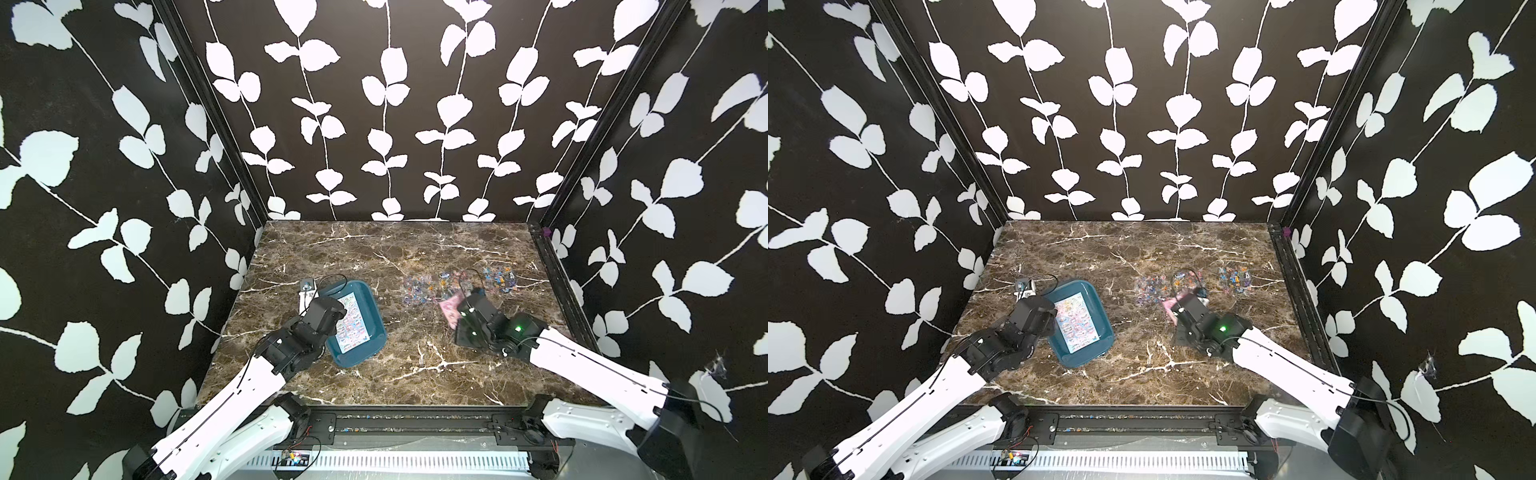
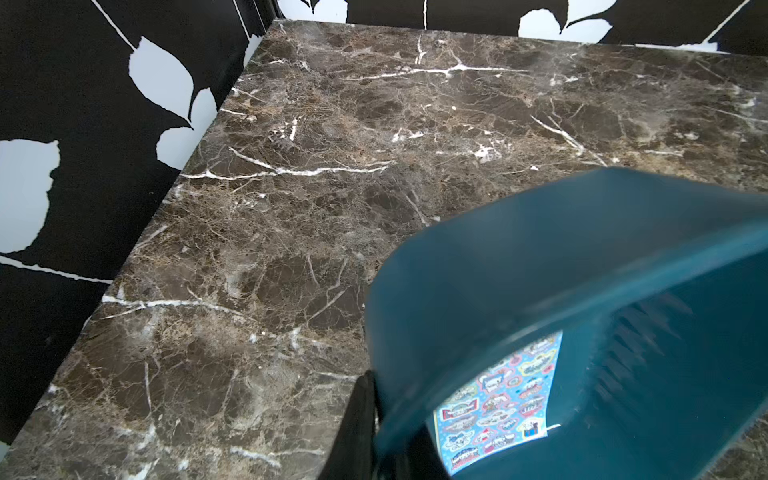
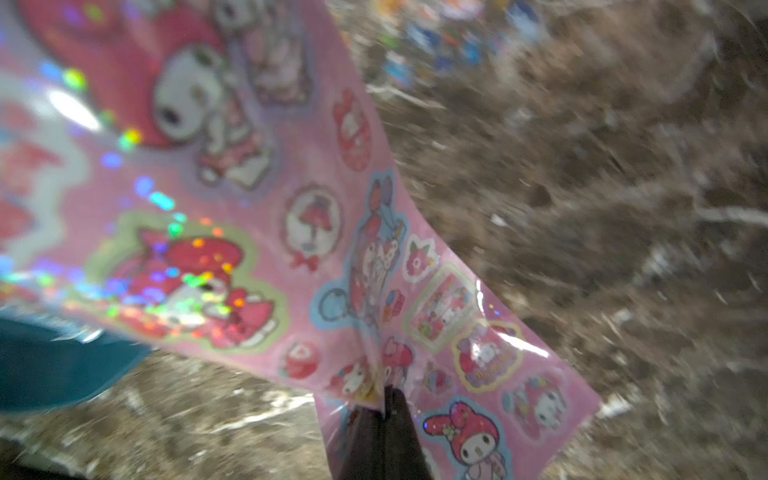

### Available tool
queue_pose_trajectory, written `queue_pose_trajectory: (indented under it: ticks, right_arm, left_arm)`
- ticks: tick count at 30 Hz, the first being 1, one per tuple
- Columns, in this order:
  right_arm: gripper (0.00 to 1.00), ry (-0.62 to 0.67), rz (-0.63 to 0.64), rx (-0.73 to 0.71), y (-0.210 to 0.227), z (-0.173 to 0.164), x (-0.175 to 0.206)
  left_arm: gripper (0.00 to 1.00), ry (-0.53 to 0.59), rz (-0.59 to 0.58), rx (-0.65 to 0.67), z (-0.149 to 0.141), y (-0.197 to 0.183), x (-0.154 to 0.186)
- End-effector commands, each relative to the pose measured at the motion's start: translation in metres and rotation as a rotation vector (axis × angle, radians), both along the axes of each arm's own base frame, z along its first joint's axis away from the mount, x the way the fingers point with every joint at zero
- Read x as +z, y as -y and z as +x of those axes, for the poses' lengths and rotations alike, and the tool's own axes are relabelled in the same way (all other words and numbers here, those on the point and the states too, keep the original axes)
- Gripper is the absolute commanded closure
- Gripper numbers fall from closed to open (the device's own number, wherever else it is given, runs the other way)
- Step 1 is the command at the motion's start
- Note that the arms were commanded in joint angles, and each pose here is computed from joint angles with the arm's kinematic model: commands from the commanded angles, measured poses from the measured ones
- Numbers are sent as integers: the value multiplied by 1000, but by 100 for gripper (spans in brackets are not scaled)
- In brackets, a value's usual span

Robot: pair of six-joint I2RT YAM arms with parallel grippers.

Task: Take the stickers out of the storage box
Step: Place the sticker at the center of the board, then adjust the sticker at the center of the board.

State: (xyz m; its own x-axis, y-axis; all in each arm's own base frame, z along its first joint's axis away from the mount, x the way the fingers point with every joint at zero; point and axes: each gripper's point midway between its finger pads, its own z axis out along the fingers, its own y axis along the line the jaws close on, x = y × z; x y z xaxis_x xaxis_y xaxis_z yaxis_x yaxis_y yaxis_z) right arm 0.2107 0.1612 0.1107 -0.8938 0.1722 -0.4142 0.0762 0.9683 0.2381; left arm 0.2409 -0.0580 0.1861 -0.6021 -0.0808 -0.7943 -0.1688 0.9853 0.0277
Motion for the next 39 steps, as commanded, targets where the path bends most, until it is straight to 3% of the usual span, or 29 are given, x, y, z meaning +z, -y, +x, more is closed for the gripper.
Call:
queue_pose_trajectory:
  ticks: [1, 7, 12, 16, 21, 24, 31, 39]
  right_arm:
    - [89, -116, 23, -74, 14, -13, -38]
    - [84, -234, 2, -98, 4, -7, -71]
    - [81, -242, 3, -103, -6, 5, -78]
    - [77, -211, -31, -104, 2, 9, -71]
    - [65, -122, 9, -38, 2, 13, -41]
    - [59, -105, -107, -89, 33, 12, -35]
    - [59, -226, -95, -211, 82, 6, -72]
    - [62, -326, -50, -145, 76, -2, -102]
  left_arm:
    - [100, 20, -36, -4, 4, 6, 6]
    - [100, 16, -44, -21, 4, 9, 4]
    - [100, 21, -55, -26, 3, 9, 2]
    - [100, 19, -61, -35, 2, 11, 1]
    - [100, 20, -61, -41, 3, 12, -1]
    - [100, 20, -72, -47, 5, 15, -1]
    - [100, 19, -79, -61, 5, 19, -1]
    - [100, 17, -79, -64, 4, 18, -3]
